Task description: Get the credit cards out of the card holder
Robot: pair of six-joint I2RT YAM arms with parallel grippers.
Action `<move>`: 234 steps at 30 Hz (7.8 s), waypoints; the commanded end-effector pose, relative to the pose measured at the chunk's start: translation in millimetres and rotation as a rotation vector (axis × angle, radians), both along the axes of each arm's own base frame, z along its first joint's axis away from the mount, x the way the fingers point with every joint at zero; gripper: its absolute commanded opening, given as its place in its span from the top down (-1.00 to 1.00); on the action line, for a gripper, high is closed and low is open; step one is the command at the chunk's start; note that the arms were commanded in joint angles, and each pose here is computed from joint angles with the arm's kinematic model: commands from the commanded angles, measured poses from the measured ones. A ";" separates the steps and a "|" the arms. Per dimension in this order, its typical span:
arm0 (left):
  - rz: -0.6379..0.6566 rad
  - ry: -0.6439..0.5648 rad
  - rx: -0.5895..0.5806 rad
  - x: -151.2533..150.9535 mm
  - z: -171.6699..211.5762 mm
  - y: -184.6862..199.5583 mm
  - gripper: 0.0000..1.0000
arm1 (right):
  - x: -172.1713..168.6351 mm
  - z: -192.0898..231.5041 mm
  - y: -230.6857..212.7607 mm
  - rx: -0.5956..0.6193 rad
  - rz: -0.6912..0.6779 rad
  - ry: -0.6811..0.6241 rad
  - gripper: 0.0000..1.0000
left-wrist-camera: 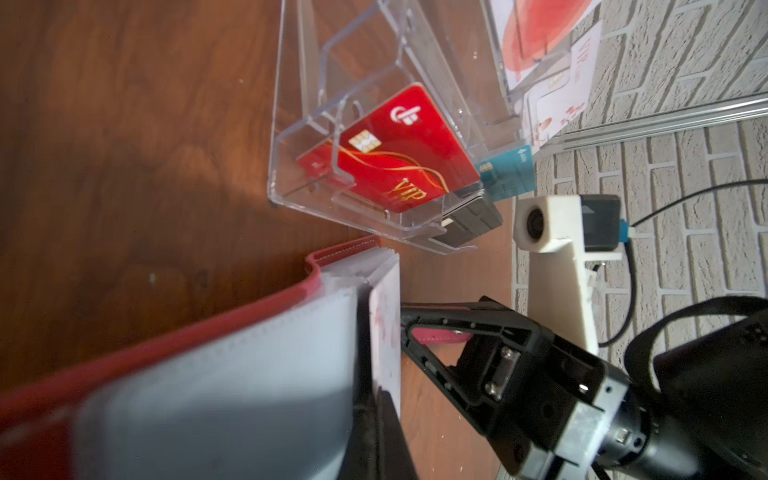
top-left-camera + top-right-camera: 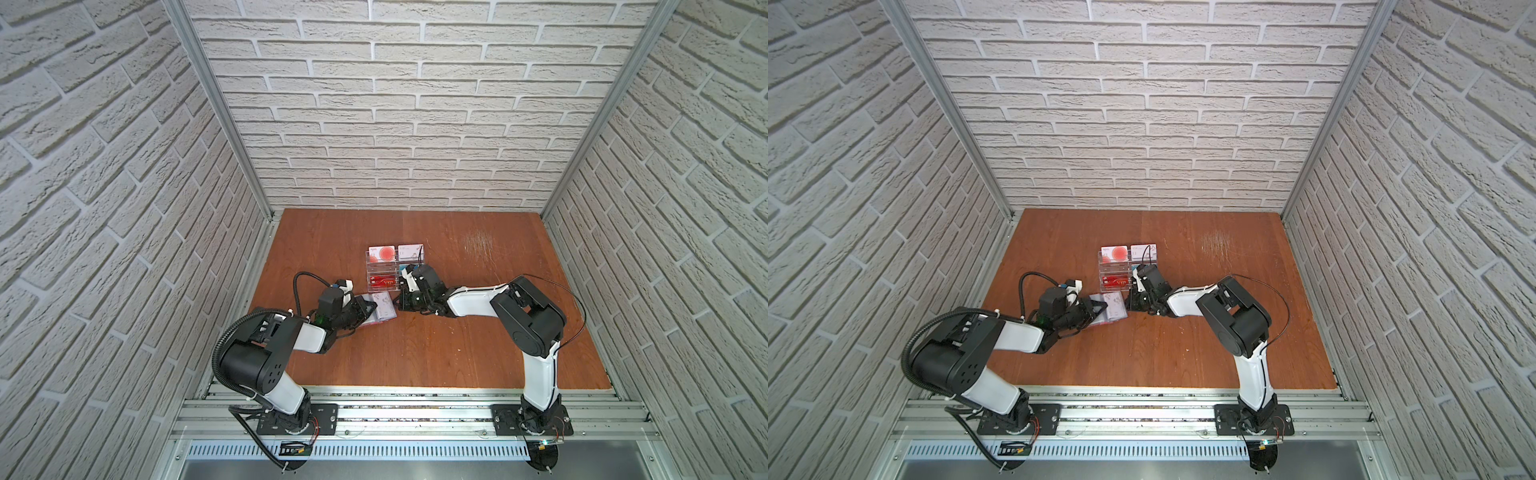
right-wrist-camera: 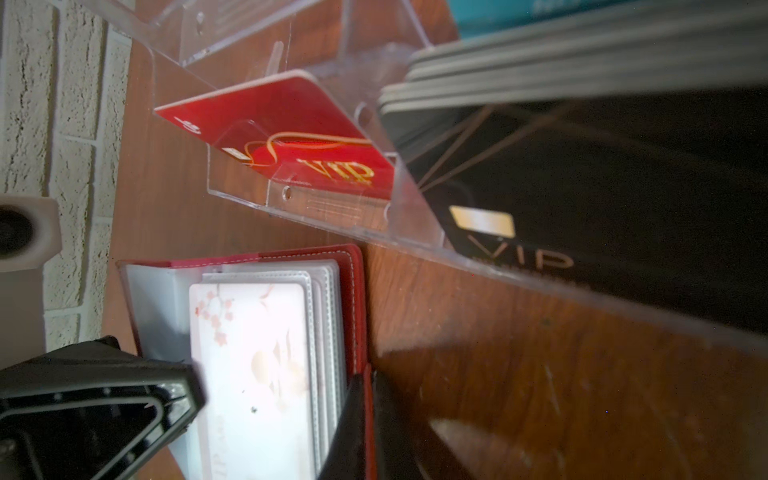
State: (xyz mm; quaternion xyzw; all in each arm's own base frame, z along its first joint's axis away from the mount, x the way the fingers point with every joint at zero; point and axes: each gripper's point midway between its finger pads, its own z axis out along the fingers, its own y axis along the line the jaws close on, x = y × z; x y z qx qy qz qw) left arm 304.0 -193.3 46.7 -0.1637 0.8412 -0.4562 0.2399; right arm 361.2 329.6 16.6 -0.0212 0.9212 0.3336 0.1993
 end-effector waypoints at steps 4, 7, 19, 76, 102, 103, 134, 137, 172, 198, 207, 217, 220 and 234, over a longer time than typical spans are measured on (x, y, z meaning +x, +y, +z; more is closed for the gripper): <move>-0.001 -0.056 -0.009 1.9 11.6 7.9 1.00 | -20.8 -33.3 -14.0 -0.075 0.000 0.096 0.88; 0.010 -0.055 -0.012 3.0 12.2 13.0 1.00 | -22.1 -33.9 -15.5 -0.083 -0.002 0.097 0.88; 0.004 -0.039 -0.027 3.4 10.6 18.4 1.00 | -22.5 -32.0 -15.8 -0.091 0.005 0.093 0.88; 0.064 0.057 -0.085 17.0 -8.2 7.9 0.37 | -4.9 43.2 6.4 -0.076 0.002 -0.080 0.45; 0.035 0.037 -0.124 16.8 -7.2 1.8 0.30 | 2.0 29.4 18.7 -0.010 -0.011 -0.037 0.48; 0.033 0.034 -0.128 17.1 -6.3 1.3 0.30 | 2.6 29.5 20.1 -0.005 -0.010 -0.034 0.52; -0.036 -0.083 -0.202 17.7 25.5 -6.3 0.26 | -17.4 -7.1 19.9 -0.013 0.005 0.060 0.88; -0.032 -0.077 -0.203 20.2 21.3 -6.6 0.26 | -21.6 -6.6 22.9 -0.007 0.012 0.060 0.88; 0.039 -0.018 -0.132 17.8 12.8 28.8 0.19 | -32.8 -23.2 23.7 -0.011 0.021 0.107 0.88; 0.063 0.067 -0.096 11.1 -9.2 37.5 0.13 | -16.8 6.0 28.7 -0.056 0.001 0.057 0.67; 0.063 0.069 -0.101 10.9 -11.1 37.0 0.12 | -19.1 -14.9 22.6 -0.087 -0.004 0.100 0.88; 0.059 0.055 -0.137 15.6 -1.5 33.8 0.11 | -26.2 -30.9 17.0 -0.180 0.007 0.127 0.88; 0.048 0.029 -0.155 18.8 6.5 30.1 0.12 | -28.9 -35.2 17.0 -0.200 0.011 0.133 0.88; 0.032 -0.070 -0.238 32.7 28.3 20.6 0.22 | -32.2 -44.3 21.8 -0.174 0.017 0.159 0.88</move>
